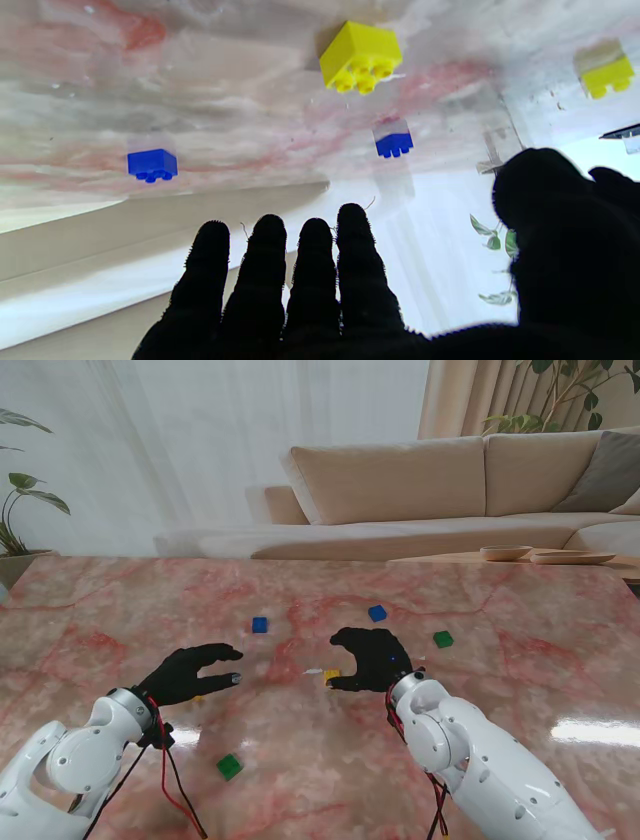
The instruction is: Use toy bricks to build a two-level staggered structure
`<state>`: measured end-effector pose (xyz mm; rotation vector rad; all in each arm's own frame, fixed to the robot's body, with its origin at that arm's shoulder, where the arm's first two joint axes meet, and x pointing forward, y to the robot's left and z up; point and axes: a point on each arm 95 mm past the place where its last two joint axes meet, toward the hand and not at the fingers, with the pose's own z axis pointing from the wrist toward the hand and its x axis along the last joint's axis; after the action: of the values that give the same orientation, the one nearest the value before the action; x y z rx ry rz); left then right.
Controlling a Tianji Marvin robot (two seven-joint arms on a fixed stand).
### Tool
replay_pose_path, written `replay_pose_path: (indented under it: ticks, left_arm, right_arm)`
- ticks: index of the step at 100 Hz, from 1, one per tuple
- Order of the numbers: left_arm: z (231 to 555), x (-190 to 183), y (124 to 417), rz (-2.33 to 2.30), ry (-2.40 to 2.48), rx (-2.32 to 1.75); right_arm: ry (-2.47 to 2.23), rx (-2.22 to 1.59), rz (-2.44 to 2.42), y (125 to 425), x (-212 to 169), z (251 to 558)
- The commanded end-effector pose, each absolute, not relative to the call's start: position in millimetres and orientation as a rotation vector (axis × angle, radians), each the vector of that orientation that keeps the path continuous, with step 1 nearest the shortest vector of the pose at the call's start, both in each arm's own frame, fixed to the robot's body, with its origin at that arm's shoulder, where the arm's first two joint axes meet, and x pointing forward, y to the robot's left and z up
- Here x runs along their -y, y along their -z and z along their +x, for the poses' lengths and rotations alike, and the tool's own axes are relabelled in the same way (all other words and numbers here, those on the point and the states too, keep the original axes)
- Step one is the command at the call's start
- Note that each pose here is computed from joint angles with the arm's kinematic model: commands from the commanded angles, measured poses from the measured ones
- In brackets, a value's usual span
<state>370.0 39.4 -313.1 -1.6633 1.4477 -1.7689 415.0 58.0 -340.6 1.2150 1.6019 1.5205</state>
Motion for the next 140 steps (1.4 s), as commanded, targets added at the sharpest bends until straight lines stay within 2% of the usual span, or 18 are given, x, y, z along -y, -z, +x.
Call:
replay_pose_path:
  ticks: [1, 31, 58, 110, 140]
  left_arm:
    - [367.6, -42.2, 310.0, -1.623, 1.757, -1.483]
    - [366.1, -43.7, 311.7, -1.394, 1.587, -1.889]
    - [355.9, -44.9, 324.4, -1.325, 1.469, -2.118]
    - [321.7, -52.8, 366.2, -1.341, 1.397, -2.206]
    - [315.6, -48.5, 387.7, -1.281, 1.475, -2.12]
  right_arm:
    - [-1.499, -1.615, 1.219, 343.5, -52.8, 405.9]
    - [-1.534, -1.553, 1.202, 328.5, -39.0, 385.8]
    - [-1.535, -1.534, 1.21, 326.5, -34.1, 381.3]
    - [-1.546, -1.519, 1.214, 320.4, -32.4, 382.1]
    - [-1.552, -1.504, 1.226, 320.0, -31.9, 378.5]
